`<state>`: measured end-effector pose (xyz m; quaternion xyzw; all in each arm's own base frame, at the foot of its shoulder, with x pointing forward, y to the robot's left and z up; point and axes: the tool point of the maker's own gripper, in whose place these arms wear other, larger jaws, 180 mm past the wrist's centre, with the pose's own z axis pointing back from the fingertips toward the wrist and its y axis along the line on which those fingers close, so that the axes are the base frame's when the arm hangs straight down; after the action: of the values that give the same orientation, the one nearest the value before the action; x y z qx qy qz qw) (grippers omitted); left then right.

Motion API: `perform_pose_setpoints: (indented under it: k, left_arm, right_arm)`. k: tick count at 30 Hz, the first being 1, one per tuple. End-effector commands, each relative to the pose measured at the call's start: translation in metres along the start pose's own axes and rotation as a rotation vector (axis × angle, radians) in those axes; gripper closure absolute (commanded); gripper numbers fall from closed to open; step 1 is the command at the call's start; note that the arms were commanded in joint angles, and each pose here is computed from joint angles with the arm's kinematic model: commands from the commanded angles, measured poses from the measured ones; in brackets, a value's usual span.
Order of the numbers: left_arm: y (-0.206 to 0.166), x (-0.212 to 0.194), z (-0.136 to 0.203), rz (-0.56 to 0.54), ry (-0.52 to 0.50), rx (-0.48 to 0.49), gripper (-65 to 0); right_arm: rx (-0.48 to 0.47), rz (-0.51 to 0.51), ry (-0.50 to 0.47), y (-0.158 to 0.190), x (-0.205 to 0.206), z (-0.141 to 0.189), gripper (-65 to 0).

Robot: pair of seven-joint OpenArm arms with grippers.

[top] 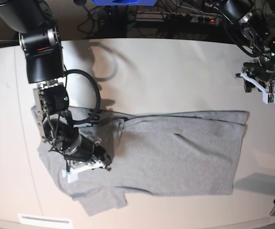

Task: Fold the T-shirt properly
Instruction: 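Grasp the sleeve with the right gripper and drag it across the shirt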

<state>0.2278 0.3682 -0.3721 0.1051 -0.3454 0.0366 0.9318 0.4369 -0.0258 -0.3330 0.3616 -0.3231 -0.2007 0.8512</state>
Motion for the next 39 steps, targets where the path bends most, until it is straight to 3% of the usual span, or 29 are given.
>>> perform_pose_setpoints:
  k: [1,39]
  left_arm:
    - [0.007,0.014,0.005,-0.02,-0.042,0.015,-28.9]
    - [0.004,0.005,0.005,-0.029,-0.02,0.008,-28.9]
  right_arm:
    - [0.044,0.017,-0.047,0.019,0.02,0.001,-0.3]
    - [0.028,0.046,-0.176,0.017,0.095,-0.035,-0.1]
